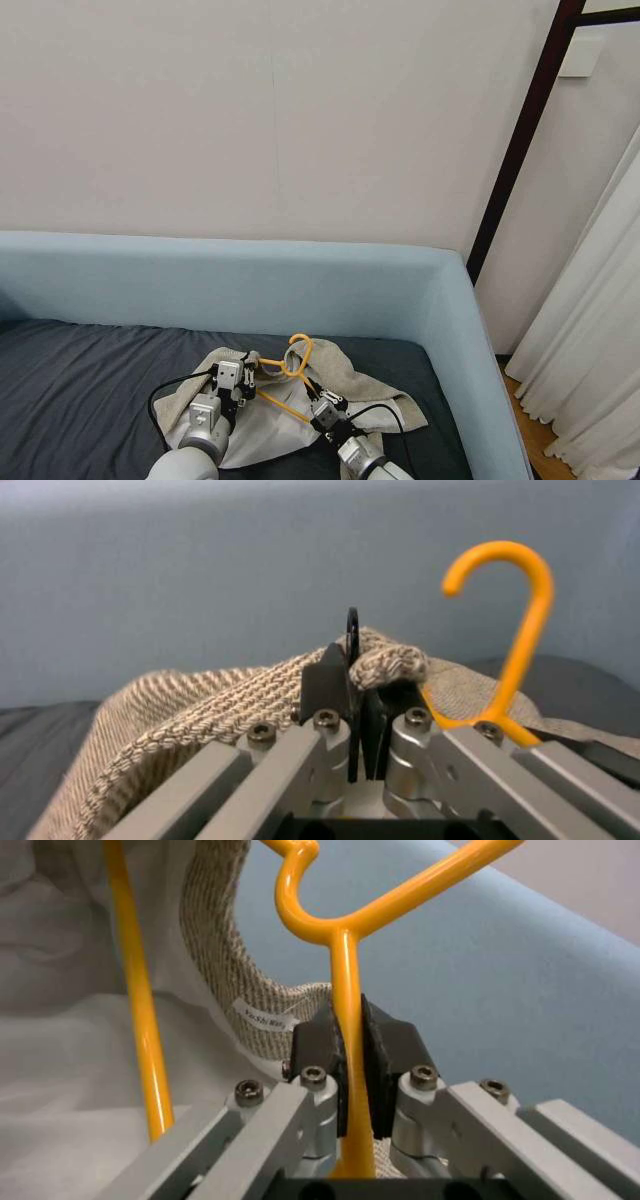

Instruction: Pick up the clothes from the sofa and hang them on the clothes hanger.

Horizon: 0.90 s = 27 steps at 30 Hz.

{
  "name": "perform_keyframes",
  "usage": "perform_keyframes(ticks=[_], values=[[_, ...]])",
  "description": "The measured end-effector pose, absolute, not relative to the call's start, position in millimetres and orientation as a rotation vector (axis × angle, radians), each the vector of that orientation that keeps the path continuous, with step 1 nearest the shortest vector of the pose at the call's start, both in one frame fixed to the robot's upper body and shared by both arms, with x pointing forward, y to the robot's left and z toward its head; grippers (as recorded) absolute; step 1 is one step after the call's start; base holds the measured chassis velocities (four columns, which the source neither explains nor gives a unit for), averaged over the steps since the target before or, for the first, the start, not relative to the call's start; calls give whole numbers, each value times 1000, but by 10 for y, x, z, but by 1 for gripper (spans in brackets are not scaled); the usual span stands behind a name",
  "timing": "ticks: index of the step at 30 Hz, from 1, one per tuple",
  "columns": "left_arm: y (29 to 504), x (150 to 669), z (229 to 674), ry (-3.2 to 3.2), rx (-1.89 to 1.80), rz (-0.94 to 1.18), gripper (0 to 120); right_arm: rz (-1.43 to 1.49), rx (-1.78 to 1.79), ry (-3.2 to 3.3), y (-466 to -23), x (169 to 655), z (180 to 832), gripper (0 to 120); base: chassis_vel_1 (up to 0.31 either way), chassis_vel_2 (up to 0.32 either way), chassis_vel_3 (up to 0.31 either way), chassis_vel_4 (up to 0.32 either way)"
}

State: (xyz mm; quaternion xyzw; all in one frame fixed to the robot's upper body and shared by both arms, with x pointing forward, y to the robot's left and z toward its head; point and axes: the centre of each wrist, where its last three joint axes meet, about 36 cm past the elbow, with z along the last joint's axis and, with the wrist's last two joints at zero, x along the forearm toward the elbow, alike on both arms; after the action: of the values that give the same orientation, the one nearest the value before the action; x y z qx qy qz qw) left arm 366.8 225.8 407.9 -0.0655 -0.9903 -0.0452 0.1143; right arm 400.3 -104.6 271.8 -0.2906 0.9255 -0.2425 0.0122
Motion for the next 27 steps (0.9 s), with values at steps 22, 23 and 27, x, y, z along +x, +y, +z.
perform_keyframes(ticks=[22, 23, 27], values=[[2018, 3331, 3903, -2960, -306, -132, 0, -708, -779, 2896, -899, 4370, 3001, 4, 0, 0, 0, 0], [2008, 3325, 3902, -2964, -312, -124, 0, -708, -781, 2894, -897, 4364, 2999, 4, 0, 0, 0, 0], [1943, 3315, 3928, -3014, -370, -58, 0, -715, -821, 2873, -854, 4285, 2933, 4, 0, 0, 0, 0]])
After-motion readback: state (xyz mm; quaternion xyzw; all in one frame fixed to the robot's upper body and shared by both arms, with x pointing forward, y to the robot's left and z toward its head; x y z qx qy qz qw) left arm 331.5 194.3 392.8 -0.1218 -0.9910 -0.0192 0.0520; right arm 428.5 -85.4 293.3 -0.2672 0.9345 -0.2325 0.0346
